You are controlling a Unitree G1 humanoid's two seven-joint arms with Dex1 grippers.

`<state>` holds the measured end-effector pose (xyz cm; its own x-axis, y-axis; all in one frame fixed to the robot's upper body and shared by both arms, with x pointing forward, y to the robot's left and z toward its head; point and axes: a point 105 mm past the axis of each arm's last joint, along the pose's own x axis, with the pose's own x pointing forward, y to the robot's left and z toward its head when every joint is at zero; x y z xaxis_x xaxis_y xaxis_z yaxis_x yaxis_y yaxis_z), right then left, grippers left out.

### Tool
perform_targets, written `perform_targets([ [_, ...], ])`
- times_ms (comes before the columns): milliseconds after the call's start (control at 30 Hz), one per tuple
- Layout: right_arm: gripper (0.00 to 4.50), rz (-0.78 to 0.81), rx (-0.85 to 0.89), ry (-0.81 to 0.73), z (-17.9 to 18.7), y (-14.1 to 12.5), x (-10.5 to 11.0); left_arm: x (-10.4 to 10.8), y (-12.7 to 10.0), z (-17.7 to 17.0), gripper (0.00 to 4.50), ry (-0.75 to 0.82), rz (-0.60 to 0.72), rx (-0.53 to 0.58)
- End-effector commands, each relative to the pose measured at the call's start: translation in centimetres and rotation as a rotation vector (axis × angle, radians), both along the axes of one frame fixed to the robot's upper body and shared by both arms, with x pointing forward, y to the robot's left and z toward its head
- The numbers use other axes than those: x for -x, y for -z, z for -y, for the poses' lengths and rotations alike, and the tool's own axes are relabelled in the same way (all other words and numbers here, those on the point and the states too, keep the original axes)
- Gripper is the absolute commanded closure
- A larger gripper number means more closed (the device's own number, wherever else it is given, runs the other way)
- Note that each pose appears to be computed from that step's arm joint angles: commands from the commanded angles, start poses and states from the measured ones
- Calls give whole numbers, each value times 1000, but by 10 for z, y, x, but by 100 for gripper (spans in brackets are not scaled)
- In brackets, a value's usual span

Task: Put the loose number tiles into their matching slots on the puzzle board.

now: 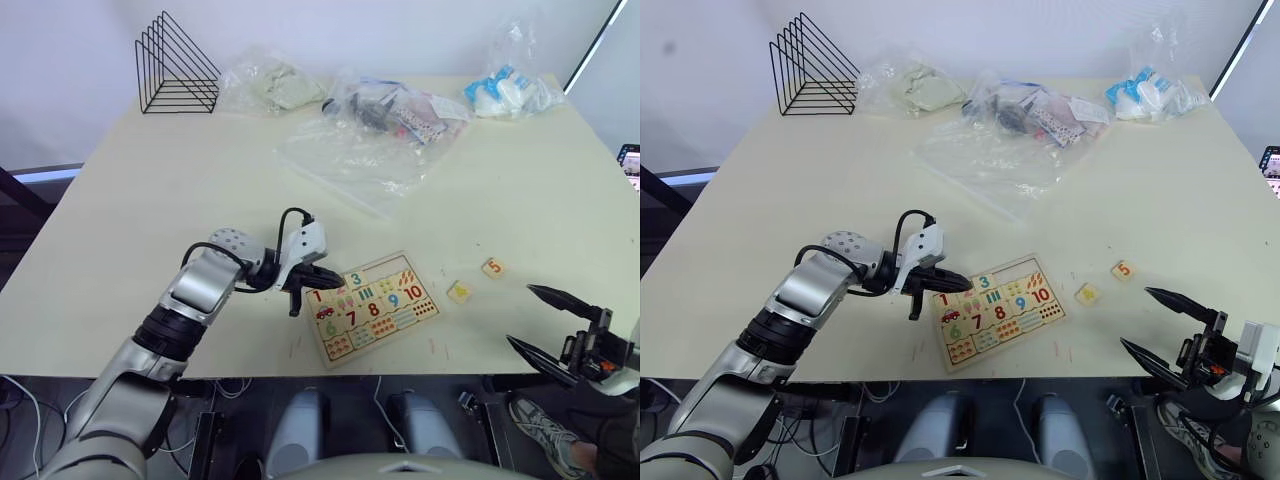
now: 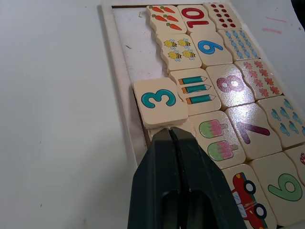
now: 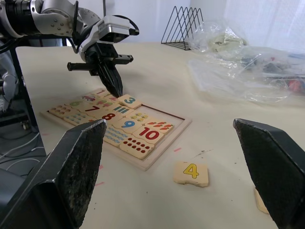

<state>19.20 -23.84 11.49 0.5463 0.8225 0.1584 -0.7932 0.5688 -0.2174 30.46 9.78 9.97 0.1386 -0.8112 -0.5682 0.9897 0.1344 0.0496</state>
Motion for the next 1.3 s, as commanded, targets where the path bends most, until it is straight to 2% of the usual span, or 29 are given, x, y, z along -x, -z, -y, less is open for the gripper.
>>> perform_targets([
  [33, 0, 38, 12, 16, 6, -8, 2, -2, -7, 5, 447, 17, 35, 10],
  [1033, 0, 32, 11, 23, 6, -6, 7, 0, -4, 12, 447, 47, 30, 13],
  [1300, 0, 34, 12, 24, 7, -7, 7, 3, -13, 7, 447, 50, 33, 32],
])
